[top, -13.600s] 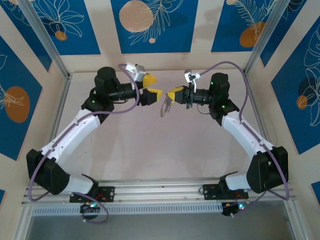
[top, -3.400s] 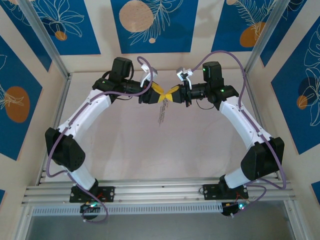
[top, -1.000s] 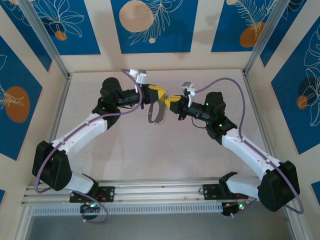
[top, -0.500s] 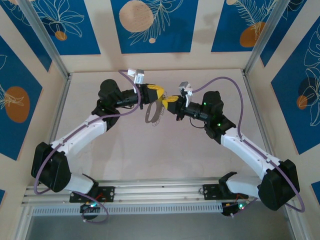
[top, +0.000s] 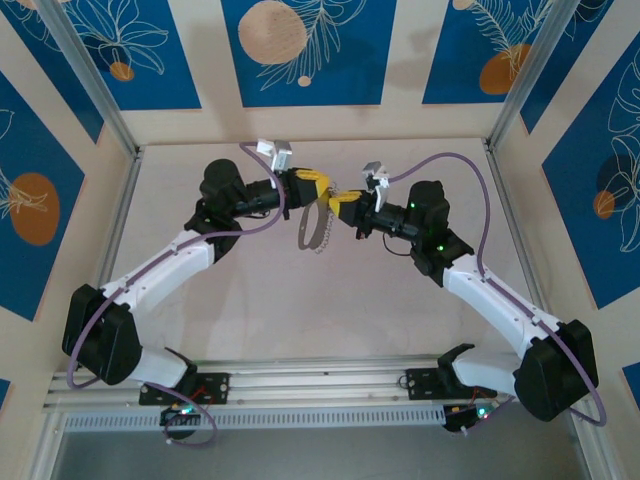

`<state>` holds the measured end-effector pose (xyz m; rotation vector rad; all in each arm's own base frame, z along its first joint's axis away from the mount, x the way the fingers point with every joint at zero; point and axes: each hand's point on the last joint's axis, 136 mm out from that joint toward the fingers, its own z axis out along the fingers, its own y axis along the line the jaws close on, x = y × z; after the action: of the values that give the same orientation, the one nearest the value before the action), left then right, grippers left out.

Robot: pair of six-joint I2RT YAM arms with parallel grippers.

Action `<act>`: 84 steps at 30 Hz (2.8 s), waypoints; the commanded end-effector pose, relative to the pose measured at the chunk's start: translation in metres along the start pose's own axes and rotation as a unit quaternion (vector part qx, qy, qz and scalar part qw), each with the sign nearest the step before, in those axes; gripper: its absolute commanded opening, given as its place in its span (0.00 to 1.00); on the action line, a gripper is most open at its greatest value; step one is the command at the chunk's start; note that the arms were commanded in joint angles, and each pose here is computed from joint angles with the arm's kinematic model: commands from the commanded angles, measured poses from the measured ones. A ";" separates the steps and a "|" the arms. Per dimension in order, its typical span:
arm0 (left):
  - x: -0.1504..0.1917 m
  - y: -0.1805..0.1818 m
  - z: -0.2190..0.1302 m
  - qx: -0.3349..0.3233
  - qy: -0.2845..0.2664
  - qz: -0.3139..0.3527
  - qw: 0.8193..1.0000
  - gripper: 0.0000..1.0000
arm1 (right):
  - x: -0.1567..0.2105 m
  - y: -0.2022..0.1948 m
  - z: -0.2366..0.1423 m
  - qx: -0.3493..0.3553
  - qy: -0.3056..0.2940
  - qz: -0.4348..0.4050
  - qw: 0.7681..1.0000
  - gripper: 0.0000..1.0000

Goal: Put the keys on the keyring

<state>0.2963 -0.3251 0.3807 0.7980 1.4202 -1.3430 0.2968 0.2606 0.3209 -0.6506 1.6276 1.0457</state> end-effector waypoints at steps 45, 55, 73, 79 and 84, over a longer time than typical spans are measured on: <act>0.043 0.001 0.006 -0.018 0.107 0.018 0.994 0.24 | -0.033 -0.004 -0.020 0.028 -0.056 -0.019 0.998 0.00; 0.039 0.003 -0.001 -0.046 0.115 0.047 0.991 0.51 | -0.029 -0.007 -0.021 0.036 -0.046 -0.019 0.998 0.00; 0.025 0.008 -0.032 -0.139 0.203 0.189 0.951 0.65 | -0.014 -0.017 -0.021 0.059 -0.016 -0.028 0.998 0.00; 0.033 0.010 -0.028 -0.147 0.244 0.240 0.928 0.67 | -0.009 -0.020 -0.018 0.062 -0.007 -0.027 0.998 0.00; 0.038 0.012 -0.021 -0.163 0.265 0.284 0.907 0.68 | -0.006 -0.021 -0.015 0.063 0.001 -0.031 0.998 0.00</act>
<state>0.2876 -0.3090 0.3431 1.2282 1.6005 -0.5610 0.3054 0.2360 0.3087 -0.5992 1.6867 0.9201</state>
